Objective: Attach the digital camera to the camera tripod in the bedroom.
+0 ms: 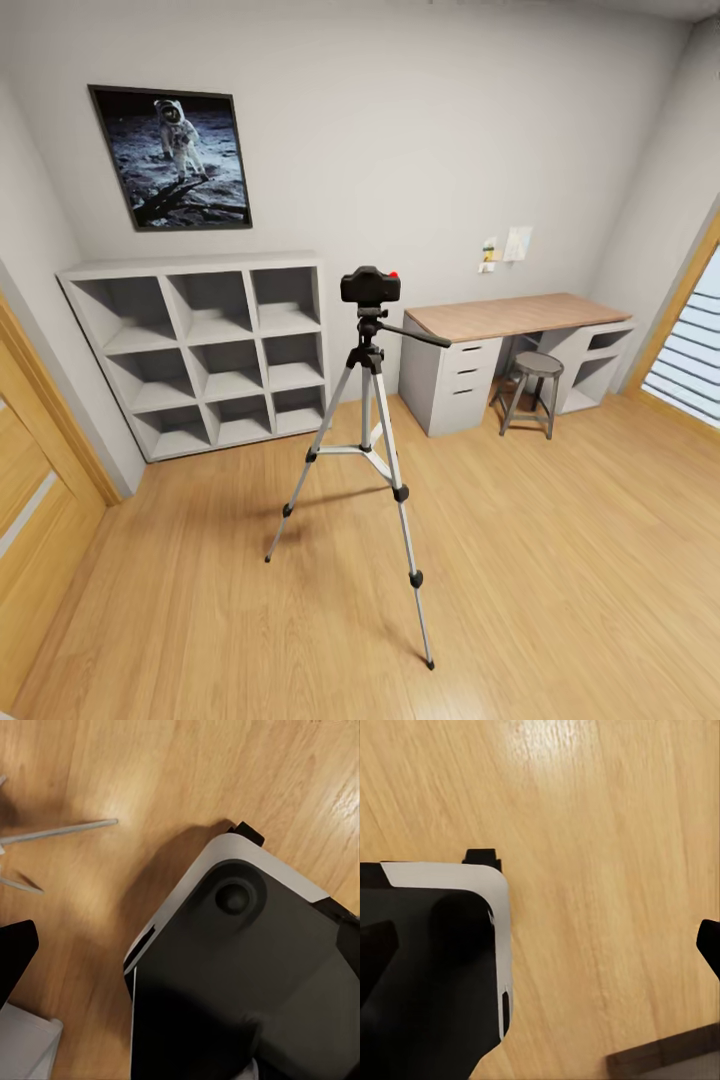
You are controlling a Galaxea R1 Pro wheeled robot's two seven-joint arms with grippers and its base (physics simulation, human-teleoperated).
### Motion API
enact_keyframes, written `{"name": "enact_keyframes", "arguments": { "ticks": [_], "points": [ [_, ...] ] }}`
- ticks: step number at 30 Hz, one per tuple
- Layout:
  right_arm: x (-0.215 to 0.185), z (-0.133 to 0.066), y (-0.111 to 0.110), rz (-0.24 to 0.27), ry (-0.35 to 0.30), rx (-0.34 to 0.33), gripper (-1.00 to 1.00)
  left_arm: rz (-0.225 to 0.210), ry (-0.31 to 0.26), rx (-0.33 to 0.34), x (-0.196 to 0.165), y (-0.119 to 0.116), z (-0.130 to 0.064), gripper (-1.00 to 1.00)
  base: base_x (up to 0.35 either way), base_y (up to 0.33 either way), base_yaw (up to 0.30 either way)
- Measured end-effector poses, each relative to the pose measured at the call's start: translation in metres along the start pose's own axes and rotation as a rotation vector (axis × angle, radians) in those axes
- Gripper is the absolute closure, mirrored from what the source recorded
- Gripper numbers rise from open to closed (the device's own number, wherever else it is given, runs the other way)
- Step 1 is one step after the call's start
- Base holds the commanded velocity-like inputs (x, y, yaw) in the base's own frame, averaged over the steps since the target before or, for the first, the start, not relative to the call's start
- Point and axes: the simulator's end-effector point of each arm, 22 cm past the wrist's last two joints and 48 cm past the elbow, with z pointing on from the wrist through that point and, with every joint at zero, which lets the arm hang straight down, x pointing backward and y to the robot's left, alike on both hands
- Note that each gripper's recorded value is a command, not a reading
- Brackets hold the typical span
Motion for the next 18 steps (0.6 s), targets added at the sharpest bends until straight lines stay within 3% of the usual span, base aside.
{"name": "enact_keyframes", "arguments": {
  "ticks": [10,18],
  "points": [
    [0.005,-0.002,0.0,0.0,-0.001,0.003,-1.0,-0.005,-0.013,0.007,-0.006,-0.002,-0.002,-1.0,0.0,0.0,0.0],
    [0.017,-0.002,0.014,-0.001,0.012,-0.014,-1.0,-0.007,-0.027,0.015,-0.011,-0.005,-0.003,-1.0,0.0,0.0,0.0]
  ]
}}
